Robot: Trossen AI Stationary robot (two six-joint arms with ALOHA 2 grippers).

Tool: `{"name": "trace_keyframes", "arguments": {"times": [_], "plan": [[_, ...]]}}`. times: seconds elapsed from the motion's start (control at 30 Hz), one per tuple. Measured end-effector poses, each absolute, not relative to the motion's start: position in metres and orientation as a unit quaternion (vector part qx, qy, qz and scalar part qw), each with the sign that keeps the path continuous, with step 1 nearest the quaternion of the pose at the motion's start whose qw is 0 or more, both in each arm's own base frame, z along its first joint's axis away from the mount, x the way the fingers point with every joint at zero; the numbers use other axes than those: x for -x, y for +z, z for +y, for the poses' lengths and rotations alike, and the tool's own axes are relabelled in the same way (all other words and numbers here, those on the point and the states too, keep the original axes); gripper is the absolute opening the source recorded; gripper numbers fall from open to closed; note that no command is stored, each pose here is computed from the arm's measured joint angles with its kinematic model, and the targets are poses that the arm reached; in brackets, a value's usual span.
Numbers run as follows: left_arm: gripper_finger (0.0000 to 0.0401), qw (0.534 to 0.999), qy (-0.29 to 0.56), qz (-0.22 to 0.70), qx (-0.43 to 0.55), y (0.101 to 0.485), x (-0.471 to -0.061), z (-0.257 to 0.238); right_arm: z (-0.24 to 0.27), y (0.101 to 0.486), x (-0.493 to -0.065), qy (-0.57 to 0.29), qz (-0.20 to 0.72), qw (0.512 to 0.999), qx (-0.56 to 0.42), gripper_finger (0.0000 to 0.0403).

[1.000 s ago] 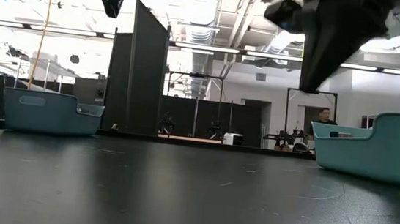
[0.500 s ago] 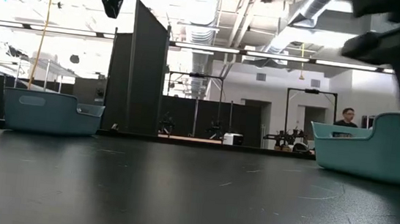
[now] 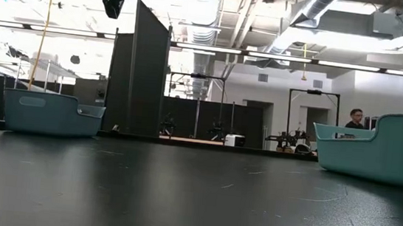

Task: Sort batteries
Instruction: Put the brown battery into the green bin

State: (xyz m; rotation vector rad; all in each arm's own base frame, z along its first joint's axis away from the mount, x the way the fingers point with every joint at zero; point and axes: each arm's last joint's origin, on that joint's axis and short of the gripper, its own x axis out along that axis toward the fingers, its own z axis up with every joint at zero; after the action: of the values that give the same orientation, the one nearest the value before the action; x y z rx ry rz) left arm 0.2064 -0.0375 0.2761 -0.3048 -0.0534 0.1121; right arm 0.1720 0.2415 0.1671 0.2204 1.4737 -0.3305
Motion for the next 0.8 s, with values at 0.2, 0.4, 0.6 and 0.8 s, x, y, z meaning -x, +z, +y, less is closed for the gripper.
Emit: {"name": "trace_keyframes", "arguments": {"times": [0.2,0.4,0.6,0.8], "plan": [[0.0184,0.987,0.056,-0.027,0.151,0.276,-0.206,-0.038,0.225,0.141,-0.159,-0.228,0.645,0.716,-0.143,0.0221],[0.0184,0.987,0.056,-0.026,0.147,0.276,-0.206,-0.037,0.217,0.138,-0.163,-0.201,0.633,0.729,-0.163,0.022],[0.0184,0.988,0.056,-0.026,0.141,0.276,-0.206,-0.037,0.21,0.135,-0.159,-0.188,0.625,0.735,-0.183,0.0208],[0.0184,0.989,0.056,-0.026,0.137,0.276,-0.206,-0.038,0.209,0.136,-0.164,-0.193,0.611,0.738,-0.21,0.0186]]}}
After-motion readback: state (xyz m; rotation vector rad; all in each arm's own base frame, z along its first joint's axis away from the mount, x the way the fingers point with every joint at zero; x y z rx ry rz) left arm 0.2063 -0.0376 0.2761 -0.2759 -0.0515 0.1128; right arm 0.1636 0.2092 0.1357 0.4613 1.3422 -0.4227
